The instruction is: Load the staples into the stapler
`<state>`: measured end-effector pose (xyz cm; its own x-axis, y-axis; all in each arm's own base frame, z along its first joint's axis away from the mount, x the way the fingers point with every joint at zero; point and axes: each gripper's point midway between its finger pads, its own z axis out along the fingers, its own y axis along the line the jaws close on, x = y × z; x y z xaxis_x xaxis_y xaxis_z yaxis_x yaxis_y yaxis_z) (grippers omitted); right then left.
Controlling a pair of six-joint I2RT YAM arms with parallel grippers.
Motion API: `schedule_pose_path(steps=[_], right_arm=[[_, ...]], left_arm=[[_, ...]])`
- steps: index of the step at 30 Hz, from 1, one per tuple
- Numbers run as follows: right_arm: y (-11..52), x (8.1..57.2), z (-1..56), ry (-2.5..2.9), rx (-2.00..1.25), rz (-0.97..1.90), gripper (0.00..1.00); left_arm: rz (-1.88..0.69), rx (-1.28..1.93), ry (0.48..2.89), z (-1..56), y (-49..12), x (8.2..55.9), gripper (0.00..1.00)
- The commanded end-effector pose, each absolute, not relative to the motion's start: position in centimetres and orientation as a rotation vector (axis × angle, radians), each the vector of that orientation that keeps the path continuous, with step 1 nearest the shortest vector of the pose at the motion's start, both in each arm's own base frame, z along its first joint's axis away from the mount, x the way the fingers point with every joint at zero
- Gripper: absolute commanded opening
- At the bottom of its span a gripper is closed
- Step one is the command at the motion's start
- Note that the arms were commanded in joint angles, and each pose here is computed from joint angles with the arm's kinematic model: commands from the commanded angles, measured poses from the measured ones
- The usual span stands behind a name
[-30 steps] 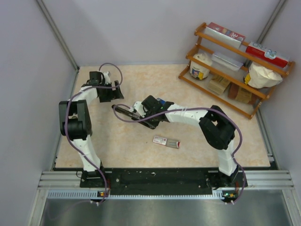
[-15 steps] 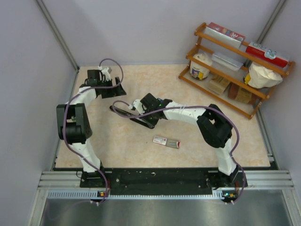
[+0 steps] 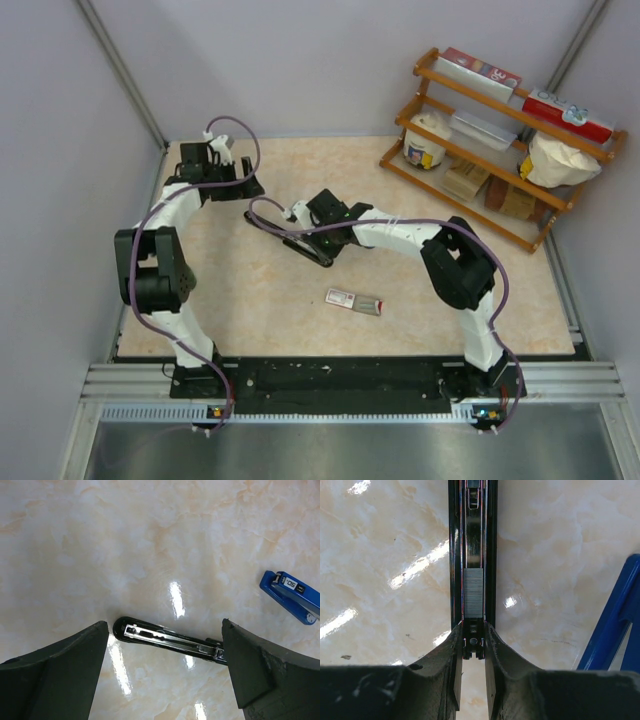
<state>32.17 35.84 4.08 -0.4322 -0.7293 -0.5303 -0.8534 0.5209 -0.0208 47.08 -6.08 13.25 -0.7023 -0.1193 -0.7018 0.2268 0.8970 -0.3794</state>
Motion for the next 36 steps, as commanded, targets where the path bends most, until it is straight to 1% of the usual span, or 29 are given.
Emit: schedule_pose_path(steps=[1, 6, 18, 23, 31, 32, 36], right_arm=[[35.7, 33.2, 4.7, 2.289, -1.242, 0.338, 0.18], [35.3, 33.2, 4.6, 2.297, -1.240, 0.343, 0.18], [35.4, 33.2, 4.5, 2.295, -1.250, 0.355, 0.18], [35.4, 33.2, 4.6, 2.295, -1.248, 0.354, 0.18], [35.5, 33.2, 4.4, 2.298, -1.249, 0.360, 0.18], [35.5, 33.1, 4.4, 2.298, -1.252, 0.360, 0.18], [35.5, 33.1, 4.4, 2.296, -1.257, 0.363, 0.17]], left_arm=[[-0.514, 0.054, 2.286, 13.0, -5.3, 48.6, 0.99], [-0.540, 0.013, 2.350, 10.0, -5.5, 48.6, 0.99], [-0.580, -0.009, 2.413, 6.4, -6.2, 48.0, 0.99], [-0.599, 0.007, 2.420, 6.6, -7.1, 48.0, 0.99], [-0.623, 0.017, 2.472, 5.4, -8.0, 46.9, 0.99], [-0.636, 0.053, 2.475, 5.4, -9.3, 46.6, 0.99], [-0.655, 0.081, 2.448, 6.4, -10.0, 46.6, 0.99]])
